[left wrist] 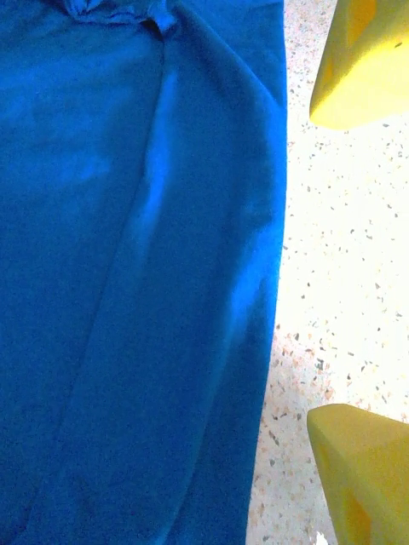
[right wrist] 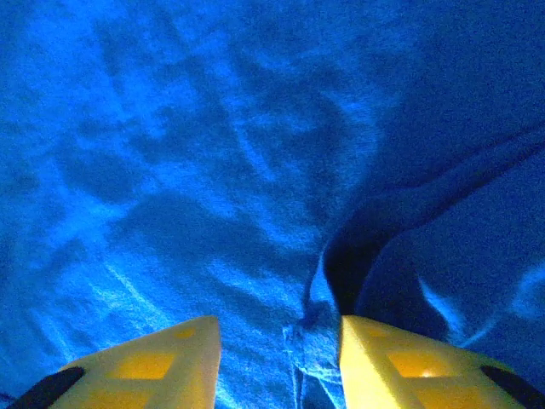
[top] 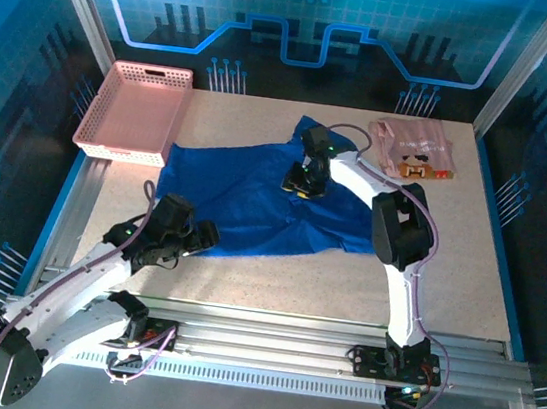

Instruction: Fold and stack the t-shirts

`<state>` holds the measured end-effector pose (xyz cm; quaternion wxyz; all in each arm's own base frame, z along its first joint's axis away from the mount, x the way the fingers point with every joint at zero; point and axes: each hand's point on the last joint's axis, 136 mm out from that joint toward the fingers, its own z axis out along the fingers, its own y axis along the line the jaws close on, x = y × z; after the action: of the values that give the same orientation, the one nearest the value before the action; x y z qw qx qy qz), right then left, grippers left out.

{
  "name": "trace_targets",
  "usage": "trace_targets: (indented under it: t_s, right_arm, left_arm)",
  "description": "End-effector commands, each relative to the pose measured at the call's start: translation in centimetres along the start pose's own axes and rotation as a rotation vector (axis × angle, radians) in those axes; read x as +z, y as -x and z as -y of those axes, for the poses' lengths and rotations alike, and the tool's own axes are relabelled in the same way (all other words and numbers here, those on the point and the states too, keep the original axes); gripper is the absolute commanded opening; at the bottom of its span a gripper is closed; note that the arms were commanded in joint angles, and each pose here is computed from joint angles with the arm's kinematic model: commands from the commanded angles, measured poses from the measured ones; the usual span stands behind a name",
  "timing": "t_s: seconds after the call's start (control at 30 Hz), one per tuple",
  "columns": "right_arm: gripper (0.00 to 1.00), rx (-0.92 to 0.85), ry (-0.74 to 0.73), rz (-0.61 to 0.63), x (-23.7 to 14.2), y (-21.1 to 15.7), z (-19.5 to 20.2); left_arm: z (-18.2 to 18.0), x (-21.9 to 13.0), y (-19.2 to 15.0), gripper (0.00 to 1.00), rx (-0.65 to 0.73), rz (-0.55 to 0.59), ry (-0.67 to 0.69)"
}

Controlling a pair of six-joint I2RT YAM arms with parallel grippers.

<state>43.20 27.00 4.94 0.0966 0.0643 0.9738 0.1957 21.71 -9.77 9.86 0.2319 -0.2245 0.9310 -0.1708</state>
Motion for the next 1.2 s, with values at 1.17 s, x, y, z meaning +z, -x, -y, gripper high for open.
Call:
trace_targets:
  t_s: [1.17]
  right_arm:
    - [0.43,0.315,-0.549,-0.031,-10.4,-15.5,22.8]
  left_arm:
    - [-12.6,4.2,-2.4,0.56,-0.378,-0.144,0.425]
